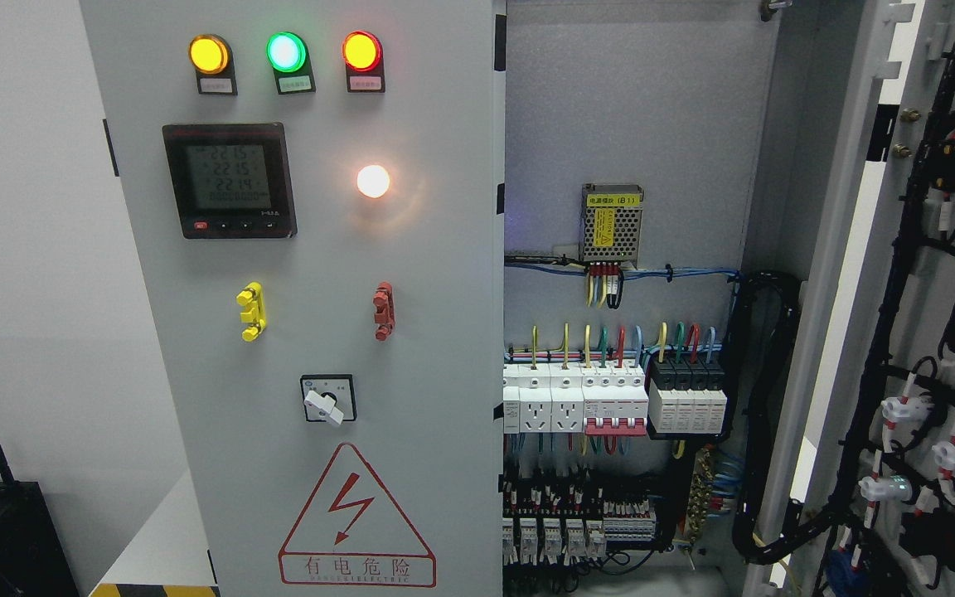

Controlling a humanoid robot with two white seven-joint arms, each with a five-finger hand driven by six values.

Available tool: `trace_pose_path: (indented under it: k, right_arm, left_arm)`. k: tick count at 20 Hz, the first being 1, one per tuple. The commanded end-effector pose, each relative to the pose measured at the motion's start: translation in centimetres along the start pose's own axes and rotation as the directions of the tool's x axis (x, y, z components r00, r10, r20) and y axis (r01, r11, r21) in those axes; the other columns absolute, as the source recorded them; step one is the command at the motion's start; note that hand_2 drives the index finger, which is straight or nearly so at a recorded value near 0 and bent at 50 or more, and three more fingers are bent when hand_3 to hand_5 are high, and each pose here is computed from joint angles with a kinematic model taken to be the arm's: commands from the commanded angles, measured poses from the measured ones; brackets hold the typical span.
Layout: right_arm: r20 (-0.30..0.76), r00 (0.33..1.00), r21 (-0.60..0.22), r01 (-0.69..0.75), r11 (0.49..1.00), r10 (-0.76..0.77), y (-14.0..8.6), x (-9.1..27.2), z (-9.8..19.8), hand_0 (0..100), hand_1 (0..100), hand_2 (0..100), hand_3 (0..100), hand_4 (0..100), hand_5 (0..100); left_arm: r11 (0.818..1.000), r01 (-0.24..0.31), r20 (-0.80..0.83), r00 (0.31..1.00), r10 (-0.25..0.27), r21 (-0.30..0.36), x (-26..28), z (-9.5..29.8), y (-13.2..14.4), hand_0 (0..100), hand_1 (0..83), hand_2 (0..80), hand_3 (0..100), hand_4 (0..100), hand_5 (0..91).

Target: Open door with both hands

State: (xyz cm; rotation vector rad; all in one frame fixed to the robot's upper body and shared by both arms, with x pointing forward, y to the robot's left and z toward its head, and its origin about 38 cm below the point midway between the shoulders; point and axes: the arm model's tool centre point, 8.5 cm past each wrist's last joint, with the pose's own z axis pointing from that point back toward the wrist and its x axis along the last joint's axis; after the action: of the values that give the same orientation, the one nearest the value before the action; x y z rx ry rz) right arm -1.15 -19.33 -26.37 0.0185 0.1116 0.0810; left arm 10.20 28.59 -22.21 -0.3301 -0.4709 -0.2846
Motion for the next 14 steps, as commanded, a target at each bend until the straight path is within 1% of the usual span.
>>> trace_pose_path:
  k: [1,3,8,11,12,14]
  right_arm:
    - [0.002,1.0,0.0,-0.018,1.0,0.018,0.14,-0.83,-0.15,38,0,0,0,0,0]
    - [0.001,1.0,0.001,-0.018,1.0,0.018,0.14,-0.93,-0.15,38,0,0,0,0,0]
    - [0.001,1.0,0.001,-0.018,1.0,0.018,0.14,-0.93,-0.15,38,0,0,0,0,0]
    - [0.001,1.0,0.001,-0.018,1.0,0.018,0.14,-0.93,-0.15,38,0,0,0,0,0]
    - [0.001,1.0,0.001,-0.018,1.0,0.018,0.14,-0.93,-0.15,38,0,0,0,0,0]
    - [0.002,1.0,0.001,-0.018,1.0,0.018,0.14,-0.87,-0.15,38,0,0,0,0,0]
  left_arm:
    - [0.983,-0.185,-0.261,0.948,0.18,0.005,-7.02,-2.55,-7.89,0,0.0,0.0,0,0,0.0]
    - [0.982,-0.188,-0.28,0.942,0.187,0.023,-6.73,-2.93,-8.28,0,0.0,0.0,0,0,0.0]
    - [0.98,-0.184,-0.287,0.937,0.198,0.075,-6.86,-3.0,-8.15,0,0.0,0.0,0,0,0.0]
    - [0.978,-0.191,-0.291,0.934,0.206,0.081,-6.93,-2.99,-8.21,0,0.0,0.0,0,0,0.0]
    - [0.977,-0.198,-0.291,0.933,0.213,0.082,-6.93,-3.02,-8.27,0,0.0,0.0,0,0,0.0]
    - [0.969,-0.219,-0.284,0.927,0.244,0.115,-7.04,-2.91,-7.96,0,0.0,0.0,0,0,0.0]
